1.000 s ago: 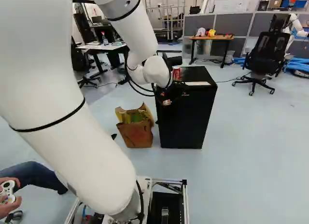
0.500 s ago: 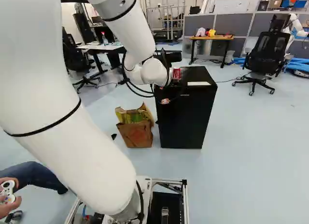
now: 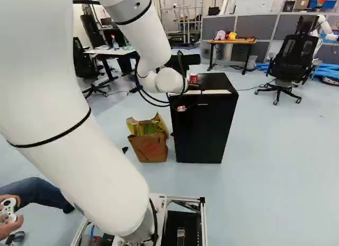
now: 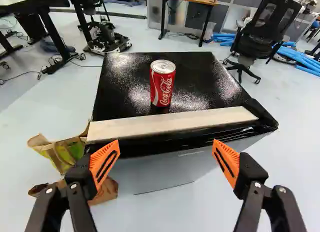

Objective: Grab a drink from the fridge

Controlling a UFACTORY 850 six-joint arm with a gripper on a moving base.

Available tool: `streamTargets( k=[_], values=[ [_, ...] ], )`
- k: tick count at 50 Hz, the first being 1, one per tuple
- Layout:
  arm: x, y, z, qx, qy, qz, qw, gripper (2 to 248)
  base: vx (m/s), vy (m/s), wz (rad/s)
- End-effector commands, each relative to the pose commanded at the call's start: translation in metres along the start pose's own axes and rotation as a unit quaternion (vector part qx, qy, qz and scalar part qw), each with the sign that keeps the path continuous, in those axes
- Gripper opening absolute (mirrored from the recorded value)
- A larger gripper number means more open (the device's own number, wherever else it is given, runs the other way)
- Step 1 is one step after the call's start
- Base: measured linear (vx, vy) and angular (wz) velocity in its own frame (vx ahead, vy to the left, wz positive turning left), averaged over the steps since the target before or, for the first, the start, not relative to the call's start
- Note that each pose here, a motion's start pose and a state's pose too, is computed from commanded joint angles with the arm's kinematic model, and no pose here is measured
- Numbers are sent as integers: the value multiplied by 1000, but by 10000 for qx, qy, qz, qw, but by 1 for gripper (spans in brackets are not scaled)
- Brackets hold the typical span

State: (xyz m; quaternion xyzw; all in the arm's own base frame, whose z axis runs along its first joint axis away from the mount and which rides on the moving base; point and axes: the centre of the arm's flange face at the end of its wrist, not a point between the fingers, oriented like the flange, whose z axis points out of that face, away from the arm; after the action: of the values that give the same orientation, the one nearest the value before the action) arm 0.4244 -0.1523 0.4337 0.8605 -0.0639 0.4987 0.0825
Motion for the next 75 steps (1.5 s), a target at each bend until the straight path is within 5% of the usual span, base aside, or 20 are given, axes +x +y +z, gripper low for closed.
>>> streamTargets(
  k=[45, 75],
  values=[
    [2, 2, 14, -118, 903, 334, 9953, 247, 0, 0, 0],
    [11, 1, 28, -79, 963, 314, 9948, 247, 0, 0, 0]
  ],
)
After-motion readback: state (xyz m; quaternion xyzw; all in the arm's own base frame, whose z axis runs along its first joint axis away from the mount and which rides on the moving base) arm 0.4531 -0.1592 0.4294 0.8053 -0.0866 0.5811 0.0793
